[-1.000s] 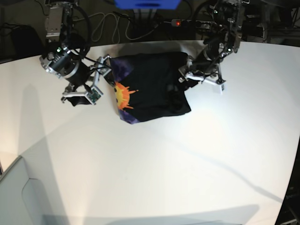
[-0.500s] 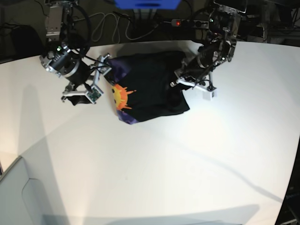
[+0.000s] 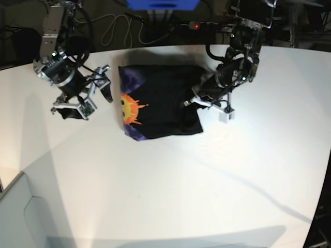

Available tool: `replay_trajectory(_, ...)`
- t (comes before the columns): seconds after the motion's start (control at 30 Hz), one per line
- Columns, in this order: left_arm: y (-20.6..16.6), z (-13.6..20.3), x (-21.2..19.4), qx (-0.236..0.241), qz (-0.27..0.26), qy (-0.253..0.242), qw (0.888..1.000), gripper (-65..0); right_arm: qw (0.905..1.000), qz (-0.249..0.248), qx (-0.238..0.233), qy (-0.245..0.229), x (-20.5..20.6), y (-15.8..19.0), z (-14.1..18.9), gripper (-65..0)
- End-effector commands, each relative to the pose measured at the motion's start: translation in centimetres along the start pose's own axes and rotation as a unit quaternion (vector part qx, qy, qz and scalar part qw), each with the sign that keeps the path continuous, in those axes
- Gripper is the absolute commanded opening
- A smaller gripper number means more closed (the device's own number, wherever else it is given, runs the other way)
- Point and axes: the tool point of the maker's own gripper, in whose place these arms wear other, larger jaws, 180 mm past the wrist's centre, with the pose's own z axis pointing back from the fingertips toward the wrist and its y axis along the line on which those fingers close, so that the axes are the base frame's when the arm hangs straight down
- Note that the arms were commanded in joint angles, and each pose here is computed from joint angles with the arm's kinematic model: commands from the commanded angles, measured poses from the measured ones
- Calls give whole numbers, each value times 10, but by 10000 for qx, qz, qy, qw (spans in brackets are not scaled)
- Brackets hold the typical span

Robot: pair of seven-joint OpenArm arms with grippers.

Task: Fold the T-shirt properly
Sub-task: 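Flip the bundle over with the left gripper toward the right gripper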

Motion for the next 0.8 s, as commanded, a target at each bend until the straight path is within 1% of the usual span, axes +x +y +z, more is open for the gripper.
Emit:
replay_trajectory(0.0, -7, -7, 1, -35, -176, 196, 9996, -650, 9998, 96, -27, -196, 9, -4, 5, -171)
replay_trajectory(0.1, -26, -29, -4, -360, -950, 682, 9925, -650, 9997, 13, -186, -140, 3, -15, 9, -171)
replay_trajectory(0.17, -35, -41, -6, -410, -1666, 1058, 9795, -650, 9994, -64, -327, -101, -1, -24, 13, -171)
replay_trajectory(0.2, -36, -46, -7, -363, -2059, 1245, 9699, -650, 9991, -118, -395, -87, -4, -27, 15, -171)
replay_trajectory(0.27, -44, -55, -3, -309, -2869, 1469, 9461, -650, 9979, -290, -571, -59, -9, -36, 20, -171)
replay_trajectory(0.33, -50, -60, 0, -287, -3475, 1586, 9237, -650, 9963, -434, -746, -18, -16, -45, 25, -171)
replay_trajectory(0.4, -62, -65, 4, -300, -4157, 1608, 8947, -650, 9944, -572, -891, 14, -21, -51, 29, -171)
replay_trajectory(0.43, -66, -67, 5, -293, -4516, 1612, 8770, -650, 9937, -600, -950, 35, -24, -55, 31, -171)
replay_trajectory(0.47, -66, -70, 7, -218, -4911, 1656, 8550, -650, 9932, -618, -989, 49, -25, -57, 33, -171)
replay_trajectory(0.5, -70, -72, 5, -219, -5302, 1691, 8305, -650, 9927, -634, -1022, 61, -26, -59, 34, -171)
replay_trajectory(0.53, -76, -75, 0, -263, -5715, 1761, 8011, -650, 9922, -654, -1063, 68, -28, -61, 36, -171)
replay_trajectory(0.6, -84, -79, -8, -320, -6328, 1831, 7517, -650, 9905, -768, -1141, 95, -32, -63, 39, -171)
replay_trajectory(0.67, -85, -84, -16, -303, -6879, 1935, 6989, -650, 9887, -885, -1198, 148, -39, -63, 42, -171)
replay_trajectory(0.7, -90, -86, -21, -354, -7096, 1946, 6763, -650, 9887, -885, -1198, 148, -39, -63, 42, -171)
replay_trajectory(0.77, -101, -90, -27, -454, -7553, 1895, 6258, -650, 9886, -883, -1207, 148, -39, -63, 43, -171)
